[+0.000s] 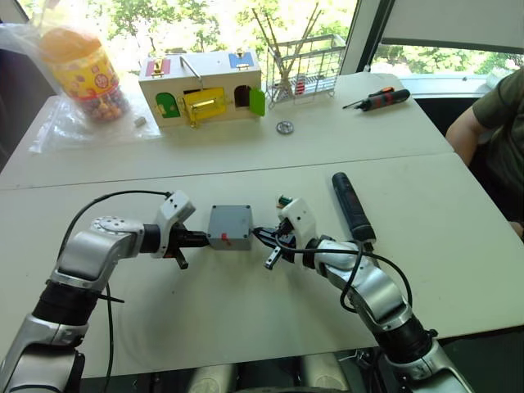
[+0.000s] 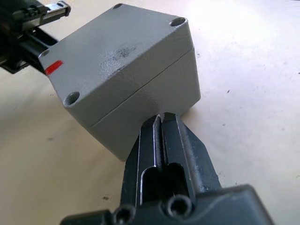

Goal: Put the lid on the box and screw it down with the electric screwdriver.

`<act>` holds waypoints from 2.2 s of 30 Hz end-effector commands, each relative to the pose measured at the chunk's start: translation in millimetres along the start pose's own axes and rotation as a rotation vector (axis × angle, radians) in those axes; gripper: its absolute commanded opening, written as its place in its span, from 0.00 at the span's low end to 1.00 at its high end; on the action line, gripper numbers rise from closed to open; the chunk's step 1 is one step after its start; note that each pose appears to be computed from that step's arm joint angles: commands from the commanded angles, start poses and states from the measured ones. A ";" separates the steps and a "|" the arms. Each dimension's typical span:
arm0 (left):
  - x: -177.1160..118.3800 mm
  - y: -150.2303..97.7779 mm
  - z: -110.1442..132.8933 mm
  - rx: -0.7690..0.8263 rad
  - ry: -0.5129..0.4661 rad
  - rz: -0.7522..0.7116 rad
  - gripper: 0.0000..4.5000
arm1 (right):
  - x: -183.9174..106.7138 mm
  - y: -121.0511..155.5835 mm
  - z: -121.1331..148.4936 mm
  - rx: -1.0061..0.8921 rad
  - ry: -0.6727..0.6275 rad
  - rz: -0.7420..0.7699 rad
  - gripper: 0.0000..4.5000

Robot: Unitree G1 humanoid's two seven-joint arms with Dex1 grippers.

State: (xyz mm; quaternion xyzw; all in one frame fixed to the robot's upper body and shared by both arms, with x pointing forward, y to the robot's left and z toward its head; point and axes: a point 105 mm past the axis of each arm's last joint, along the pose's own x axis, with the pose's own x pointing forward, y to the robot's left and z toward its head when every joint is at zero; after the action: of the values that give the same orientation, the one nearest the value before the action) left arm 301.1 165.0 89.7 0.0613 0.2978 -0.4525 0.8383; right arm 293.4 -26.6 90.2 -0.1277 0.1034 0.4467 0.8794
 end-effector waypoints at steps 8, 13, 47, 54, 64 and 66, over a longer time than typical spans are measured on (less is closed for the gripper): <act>-4.1 -7.1 15.4 0.026 -0.074 -0.003 0.00 | 0.0 7.5 15.5 -0.036 -0.052 0.066 0.01; -10.1 -7.3 16.8 0.032 -0.070 -0.010 0.00 | -7.2 0.0 25.2 -0.051 -0.069 0.053 0.01; -35.6 -81.7 40.1 0.497 -0.071 -0.263 0.00 | -70.0 -10.4 -0.9 0.080 -0.009 -0.040 0.61; -29.7 -79.6 33.1 0.431 -0.106 -0.230 0.00 | -63.2 -15.9 -9.1 0.067 -0.009 -0.071 0.23; -22.9 -82.2 32.4 0.416 -0.121 -0.224 0.00 | -62.6 -16.7 -13.1 0.053 -0.003 -0.082 0.23; -21.7 -82.2 31.6 0.419 -0.119 -0.224 0.00 | -62.5 -16.7 -13.9 0.049 0.000 -0.082 0.23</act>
State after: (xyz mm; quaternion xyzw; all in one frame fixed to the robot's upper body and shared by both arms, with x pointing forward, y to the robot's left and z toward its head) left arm 242.9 126.0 136.9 0.1610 0.1649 -0.5896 0.7741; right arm 270.0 -90.1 90.6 -0.1057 0.1279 0.4049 0.8992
